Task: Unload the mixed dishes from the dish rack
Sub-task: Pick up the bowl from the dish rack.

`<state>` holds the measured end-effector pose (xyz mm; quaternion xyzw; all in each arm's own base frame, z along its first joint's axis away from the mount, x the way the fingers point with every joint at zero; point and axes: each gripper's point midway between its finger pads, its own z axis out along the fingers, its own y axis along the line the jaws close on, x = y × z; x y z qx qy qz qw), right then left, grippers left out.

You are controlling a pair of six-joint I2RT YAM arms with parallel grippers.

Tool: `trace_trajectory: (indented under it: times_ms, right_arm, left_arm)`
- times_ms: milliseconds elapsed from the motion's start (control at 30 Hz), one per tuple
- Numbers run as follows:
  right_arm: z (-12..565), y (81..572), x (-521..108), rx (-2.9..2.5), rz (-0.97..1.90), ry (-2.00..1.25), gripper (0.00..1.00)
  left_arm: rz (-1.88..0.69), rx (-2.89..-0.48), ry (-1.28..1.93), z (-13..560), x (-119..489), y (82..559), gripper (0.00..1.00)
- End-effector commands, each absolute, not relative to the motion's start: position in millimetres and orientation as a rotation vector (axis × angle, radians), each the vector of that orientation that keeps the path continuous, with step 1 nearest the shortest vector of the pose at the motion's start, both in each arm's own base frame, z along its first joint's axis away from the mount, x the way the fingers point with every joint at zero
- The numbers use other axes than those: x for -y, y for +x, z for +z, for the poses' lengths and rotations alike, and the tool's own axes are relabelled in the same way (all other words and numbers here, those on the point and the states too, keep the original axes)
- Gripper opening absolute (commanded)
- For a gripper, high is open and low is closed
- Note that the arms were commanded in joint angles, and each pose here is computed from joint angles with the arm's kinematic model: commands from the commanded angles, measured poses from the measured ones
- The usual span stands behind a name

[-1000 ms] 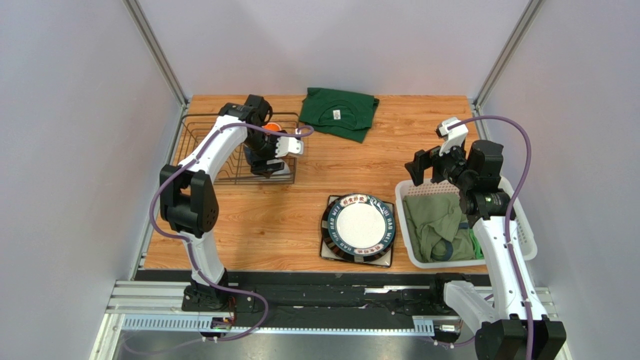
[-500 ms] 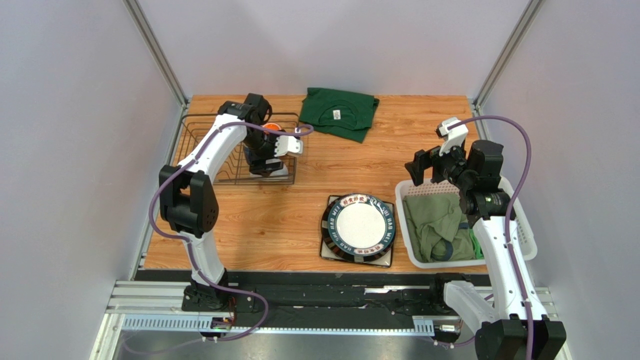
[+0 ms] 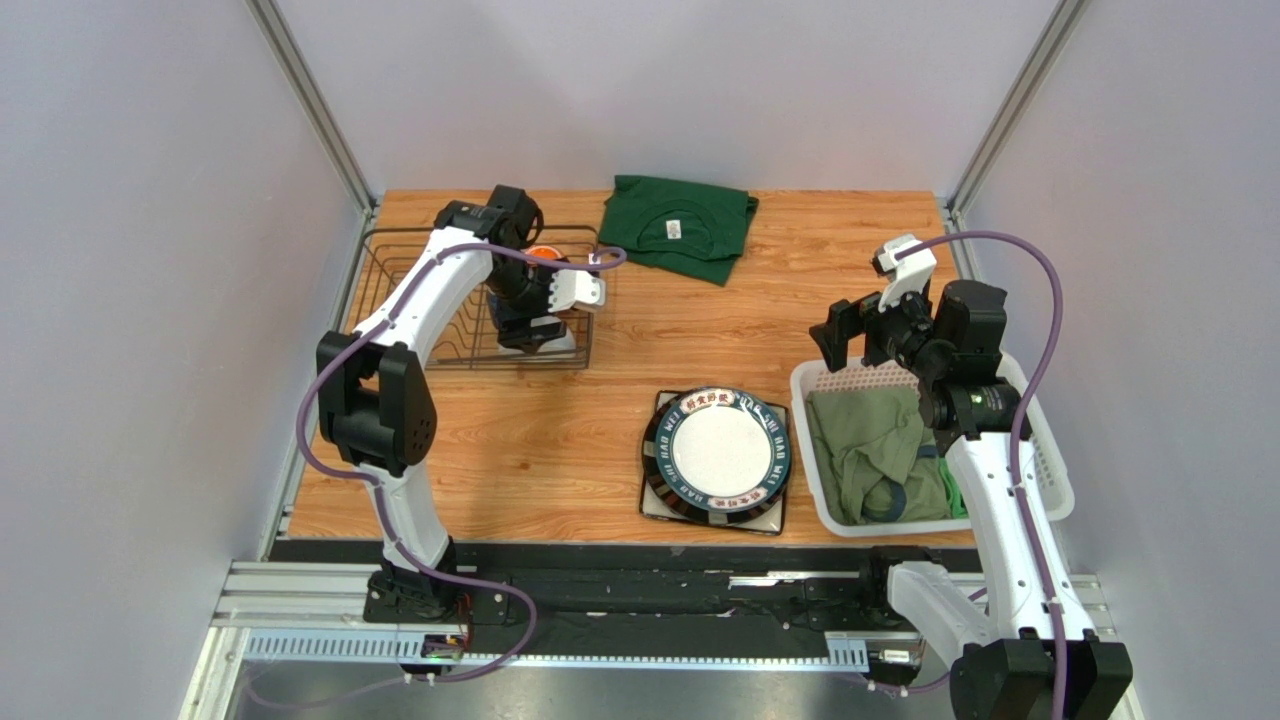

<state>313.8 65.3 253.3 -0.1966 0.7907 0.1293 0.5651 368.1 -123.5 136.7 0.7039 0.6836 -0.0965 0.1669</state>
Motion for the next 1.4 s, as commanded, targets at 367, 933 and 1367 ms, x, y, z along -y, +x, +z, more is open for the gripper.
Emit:
trace_trajectory:
  times_ms: [367, 933, 1367]
  right_arm:
    - [288.8, 304.0, -91.8, -1.740, 0.418, -0.437, 0.96]
    - [266.5, 296.0, -172.7, -1.693, 0.237, -0.691, 0.88]
    - [281.7, 315.0, -226.5, -1.587, 0.146, -0.777, 0.84]
  left_arm:
    - [-0.161, -1.822, 1.867, 203.0, 128.0, 375.2, 0.47]
    - [-0.182, -1.831, 1.795, 215.6, 130.9, 366.1, 0.46]
    - [-0.226, -1.829, 1.713, 219.3, 139.1, 363.5, 0.45]
